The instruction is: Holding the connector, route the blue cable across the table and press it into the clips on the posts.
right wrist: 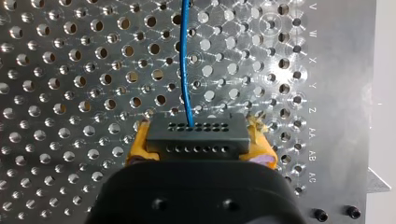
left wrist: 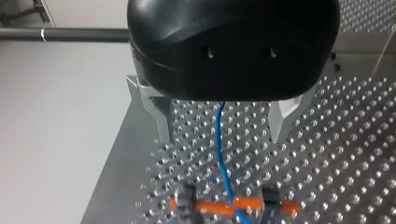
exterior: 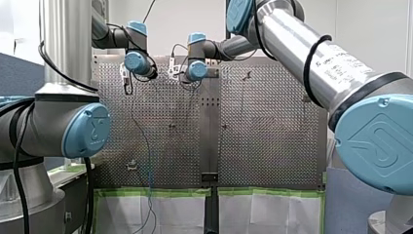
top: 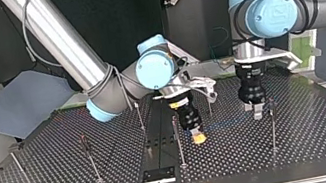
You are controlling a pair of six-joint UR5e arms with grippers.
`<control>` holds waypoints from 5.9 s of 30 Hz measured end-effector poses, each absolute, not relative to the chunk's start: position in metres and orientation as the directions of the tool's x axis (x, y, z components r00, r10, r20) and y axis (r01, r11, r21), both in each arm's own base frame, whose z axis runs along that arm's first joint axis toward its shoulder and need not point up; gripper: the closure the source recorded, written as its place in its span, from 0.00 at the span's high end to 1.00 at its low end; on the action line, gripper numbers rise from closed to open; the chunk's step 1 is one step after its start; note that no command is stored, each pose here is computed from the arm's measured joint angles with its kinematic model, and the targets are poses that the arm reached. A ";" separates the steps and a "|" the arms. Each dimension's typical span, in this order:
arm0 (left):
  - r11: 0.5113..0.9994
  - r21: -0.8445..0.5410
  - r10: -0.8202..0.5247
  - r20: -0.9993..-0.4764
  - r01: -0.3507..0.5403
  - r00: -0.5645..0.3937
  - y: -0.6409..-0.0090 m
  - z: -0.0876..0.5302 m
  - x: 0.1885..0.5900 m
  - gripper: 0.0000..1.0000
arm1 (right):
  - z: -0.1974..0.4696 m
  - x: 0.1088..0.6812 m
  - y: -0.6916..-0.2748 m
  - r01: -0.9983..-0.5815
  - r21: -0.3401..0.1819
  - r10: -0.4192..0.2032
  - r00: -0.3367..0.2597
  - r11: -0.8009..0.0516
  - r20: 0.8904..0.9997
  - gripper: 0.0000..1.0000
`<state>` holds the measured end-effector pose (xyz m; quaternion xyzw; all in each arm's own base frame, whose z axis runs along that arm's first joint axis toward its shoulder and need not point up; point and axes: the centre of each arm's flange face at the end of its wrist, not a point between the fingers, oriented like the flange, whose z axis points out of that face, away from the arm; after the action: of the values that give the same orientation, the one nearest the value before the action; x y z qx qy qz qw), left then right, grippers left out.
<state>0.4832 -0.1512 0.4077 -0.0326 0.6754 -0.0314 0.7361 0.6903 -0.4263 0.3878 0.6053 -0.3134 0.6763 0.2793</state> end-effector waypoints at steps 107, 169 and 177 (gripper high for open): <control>0.986 -0.152 -0.159 -0.981 -0.070 -0.113 -0.183 0.191 0.380 0.00 | 0.251 0.633 -0.371 -0.776 0.010 -0.186 0.164 -0.630 0.969 0.00; 0.980 -0.198 -0.197 -0.978 0.007 -0.065 -0.162 0.143 0.504 0.00 | 0.187 0.609 -0.415 -0.710 -0.113 -0.217 0.057 -0.695 0.974 0.00; 0.979 -0.201 -0.199 -0.978 0.027 -0.057 -0.156 0.150 0.517 0.00 | 0.187 0.603 -0.427 -0.712 -0.127 -0.219 0.038 -0.690 0.975 0.00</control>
<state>0.5175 -0.1557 0.1504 -0.0595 0.7222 -0.0828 0.6841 0.6033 -0.4266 0.1868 0.6910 -0.3369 0.6064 0.2034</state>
